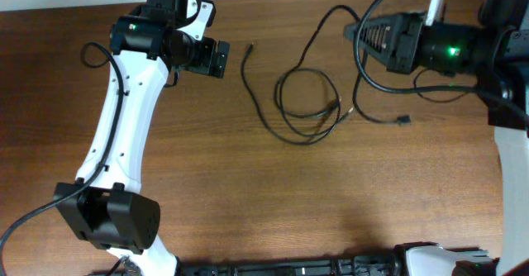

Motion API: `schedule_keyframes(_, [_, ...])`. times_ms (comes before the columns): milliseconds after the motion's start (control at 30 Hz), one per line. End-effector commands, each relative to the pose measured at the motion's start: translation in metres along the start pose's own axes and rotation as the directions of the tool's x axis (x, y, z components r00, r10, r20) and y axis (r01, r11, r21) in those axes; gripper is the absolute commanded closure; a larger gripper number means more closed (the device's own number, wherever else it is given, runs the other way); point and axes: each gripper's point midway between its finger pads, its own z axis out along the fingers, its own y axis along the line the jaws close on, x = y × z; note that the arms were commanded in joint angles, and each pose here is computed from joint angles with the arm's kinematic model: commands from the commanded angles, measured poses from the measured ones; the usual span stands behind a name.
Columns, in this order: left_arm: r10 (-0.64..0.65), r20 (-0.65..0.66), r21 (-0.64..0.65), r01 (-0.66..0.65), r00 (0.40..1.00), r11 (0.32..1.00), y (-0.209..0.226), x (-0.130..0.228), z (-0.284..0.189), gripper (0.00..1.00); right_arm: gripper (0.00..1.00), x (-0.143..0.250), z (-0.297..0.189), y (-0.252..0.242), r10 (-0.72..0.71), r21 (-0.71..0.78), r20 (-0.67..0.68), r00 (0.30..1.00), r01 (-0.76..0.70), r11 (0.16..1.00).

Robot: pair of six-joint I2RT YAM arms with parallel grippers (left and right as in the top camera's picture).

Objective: Untangle cables

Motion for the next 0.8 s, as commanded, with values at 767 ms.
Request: schedule_keyframes(767, [0.06,0.078,0.716,-0.098,0.995,0.691,-0.12,-0.01,0.007,0.01,0.96,-0.142,-0.064,0.117,-0.118,-0.209,0.586,0.802,0.29,0.934])
